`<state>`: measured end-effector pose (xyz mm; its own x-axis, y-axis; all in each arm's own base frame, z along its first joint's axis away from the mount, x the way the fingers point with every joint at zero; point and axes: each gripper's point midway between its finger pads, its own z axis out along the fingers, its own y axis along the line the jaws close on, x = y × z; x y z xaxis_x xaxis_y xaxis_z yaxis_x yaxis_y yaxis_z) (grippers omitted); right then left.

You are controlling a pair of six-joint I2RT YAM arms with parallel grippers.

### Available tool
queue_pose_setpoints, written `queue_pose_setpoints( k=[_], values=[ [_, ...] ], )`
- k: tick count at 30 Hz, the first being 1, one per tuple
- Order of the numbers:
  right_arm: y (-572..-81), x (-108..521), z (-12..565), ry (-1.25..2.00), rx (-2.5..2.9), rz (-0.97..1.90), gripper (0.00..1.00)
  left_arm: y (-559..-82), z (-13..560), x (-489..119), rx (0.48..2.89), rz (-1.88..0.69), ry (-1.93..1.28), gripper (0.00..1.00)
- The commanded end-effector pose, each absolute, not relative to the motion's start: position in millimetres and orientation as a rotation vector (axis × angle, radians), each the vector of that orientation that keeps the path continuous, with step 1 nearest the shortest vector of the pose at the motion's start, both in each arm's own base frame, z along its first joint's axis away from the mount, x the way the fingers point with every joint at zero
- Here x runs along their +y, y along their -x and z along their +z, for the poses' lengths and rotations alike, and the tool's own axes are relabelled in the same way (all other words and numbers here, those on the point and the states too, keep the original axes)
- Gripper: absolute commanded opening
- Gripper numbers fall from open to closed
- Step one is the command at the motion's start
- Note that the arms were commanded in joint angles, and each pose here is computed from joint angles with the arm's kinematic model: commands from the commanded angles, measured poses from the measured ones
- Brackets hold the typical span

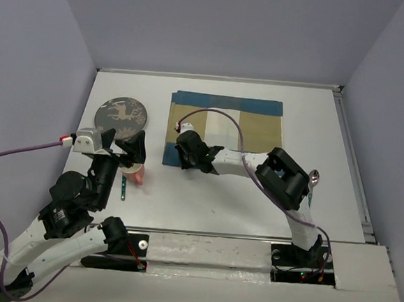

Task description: Set the dinner table for one person

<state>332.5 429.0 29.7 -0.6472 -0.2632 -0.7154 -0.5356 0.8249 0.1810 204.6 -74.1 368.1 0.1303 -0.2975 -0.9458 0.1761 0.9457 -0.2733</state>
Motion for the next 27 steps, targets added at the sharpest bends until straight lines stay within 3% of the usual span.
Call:
queue_pose_setpoints(
  k=[1,10,16,20,24,27],
  values=[
    [-292,448,8,0.554,2.345,0.498,0.00,-205,378,-72,1.361,-0.360,0.132,0.99],
    [-277,443,48,0.480,2.310,0.526,0.00,-206,376,-73,1.366,-0.357,0.134,0.99],
    [-283,413,108,0.397,2.232,0.467,0.20,-207,375,-73,1.373,-0.349,0.137,0.99],
    [-308,359,127,0.272,2.208,0.412,0.21,-208,374,-73,1.376,-0.343,0.136,0.99],
    [-323,280,105,0.087,2.253,0.278,0.00,-208,374,-73,1.374,-0.345,0.134,0.99],
    [-332,201,80,-0.148,2.298,0.182,0.00,-207,375,-73,1.372,-0.349,0.133,0.99]
  ],
)
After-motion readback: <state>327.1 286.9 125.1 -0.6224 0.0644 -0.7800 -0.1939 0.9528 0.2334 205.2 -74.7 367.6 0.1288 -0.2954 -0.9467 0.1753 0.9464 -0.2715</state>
